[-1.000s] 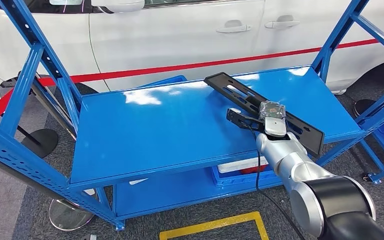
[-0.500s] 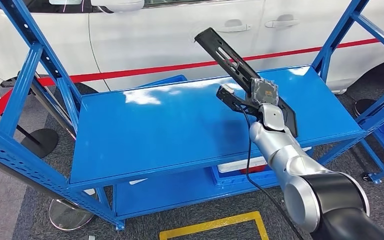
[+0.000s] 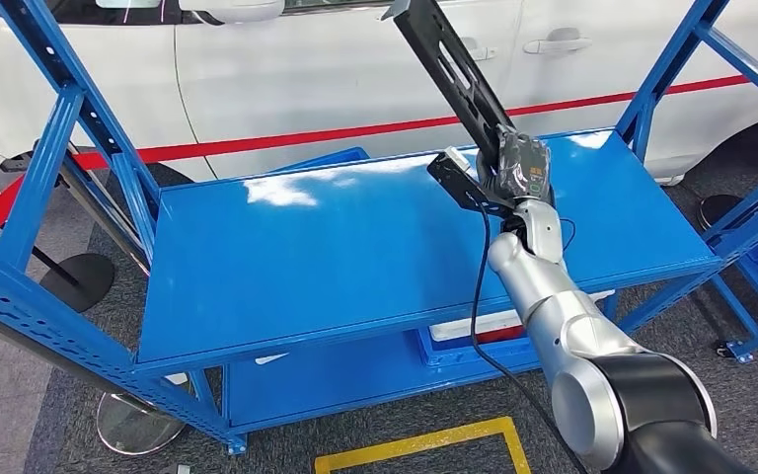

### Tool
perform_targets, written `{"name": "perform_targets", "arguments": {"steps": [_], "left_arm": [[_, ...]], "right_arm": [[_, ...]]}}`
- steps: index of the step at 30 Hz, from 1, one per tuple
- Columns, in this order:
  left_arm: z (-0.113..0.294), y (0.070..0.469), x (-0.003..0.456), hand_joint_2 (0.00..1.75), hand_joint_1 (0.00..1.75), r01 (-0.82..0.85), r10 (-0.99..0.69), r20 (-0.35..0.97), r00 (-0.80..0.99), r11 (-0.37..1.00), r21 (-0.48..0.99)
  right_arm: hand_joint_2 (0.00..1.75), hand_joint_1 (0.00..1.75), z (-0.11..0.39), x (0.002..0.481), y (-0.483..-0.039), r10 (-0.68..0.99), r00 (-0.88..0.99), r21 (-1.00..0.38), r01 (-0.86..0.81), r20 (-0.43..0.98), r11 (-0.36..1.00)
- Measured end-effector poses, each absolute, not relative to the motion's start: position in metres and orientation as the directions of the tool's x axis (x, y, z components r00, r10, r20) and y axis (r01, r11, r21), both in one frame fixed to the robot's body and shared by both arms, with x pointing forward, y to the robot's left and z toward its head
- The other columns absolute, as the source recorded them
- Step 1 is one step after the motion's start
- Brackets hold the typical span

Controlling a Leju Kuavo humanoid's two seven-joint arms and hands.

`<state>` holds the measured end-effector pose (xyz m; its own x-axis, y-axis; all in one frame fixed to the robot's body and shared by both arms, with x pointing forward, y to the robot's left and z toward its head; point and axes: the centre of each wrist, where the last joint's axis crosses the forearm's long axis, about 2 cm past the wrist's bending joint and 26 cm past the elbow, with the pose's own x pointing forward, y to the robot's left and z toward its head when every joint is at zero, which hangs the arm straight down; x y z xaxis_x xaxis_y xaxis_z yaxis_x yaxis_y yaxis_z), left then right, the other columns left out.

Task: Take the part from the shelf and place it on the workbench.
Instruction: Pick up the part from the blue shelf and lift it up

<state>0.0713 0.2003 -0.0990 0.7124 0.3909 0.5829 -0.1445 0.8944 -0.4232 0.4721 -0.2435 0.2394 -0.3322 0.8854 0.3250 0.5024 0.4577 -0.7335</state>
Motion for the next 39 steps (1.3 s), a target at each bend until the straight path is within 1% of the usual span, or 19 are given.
{"name": "perform_targets", "arguments": {"steps": [3,9,14,22,26,32,39], "left_arm": [[-0.099,0.2,0.071,1.75,0.0,-0.144,0.39,0.583,0.713,0.895,-0.423],[-0.099,0.2,0.07,1.75,0.0,-0.145,0.391,0.585,0.71,0.895,-0.422],[-0.099,0.2,0.07,1.75,0.0,-0.143,0.39,0.587,0.71,0.895,-0.422],[-0.1,0.201,0.069,1.75,0.0,-0.152,0.397,0.589,0.704,0.894,-0.422],[-0.1,0.201,0.068,1.75,0.0,-0.166,0.409,0.588,0.698,0.891,-0.422],[-0.101,0.202,0.063,1.75,0.0,-0.183,0.419,0.585,0.695,0.889,-0.42],[-0.101,0.202,0.059,1.75,0.0,-0.205,0.429,0.579,0.693,0.888,-0.413]], "right_arm": [[1.75,1.75,0.238,0.466,-0.238,0.854,-0.395,-0.674,0.532,0.338,0.512],[1.75,1.75,0.237,0.44,-0.228,0.789,-0.492,-0.51,0.602,0.368,0.614],[1.75,1.75,0.232,0.412,-0.225,0.752,-0.553,-0.409,0.631,0.358,0.659],[1.75,1.75,0.225,0.367,-0.222,0.706,-0.638,-0.29,0.643,0.308,0.709],[1.75,1.75,0.22,0.339,-0.217,0.686,-0.671,-0.249,0.639,0.283,0.728],[1.75,1.75,0.213,0.302,-0.207,0.638,-0.709,-0.2,0.607,0.301,0.769],[1.75,1.75,0.205,0.268,-0.2,0.611,-0.726,-0.188,0.583,0.317,0.79]]}}
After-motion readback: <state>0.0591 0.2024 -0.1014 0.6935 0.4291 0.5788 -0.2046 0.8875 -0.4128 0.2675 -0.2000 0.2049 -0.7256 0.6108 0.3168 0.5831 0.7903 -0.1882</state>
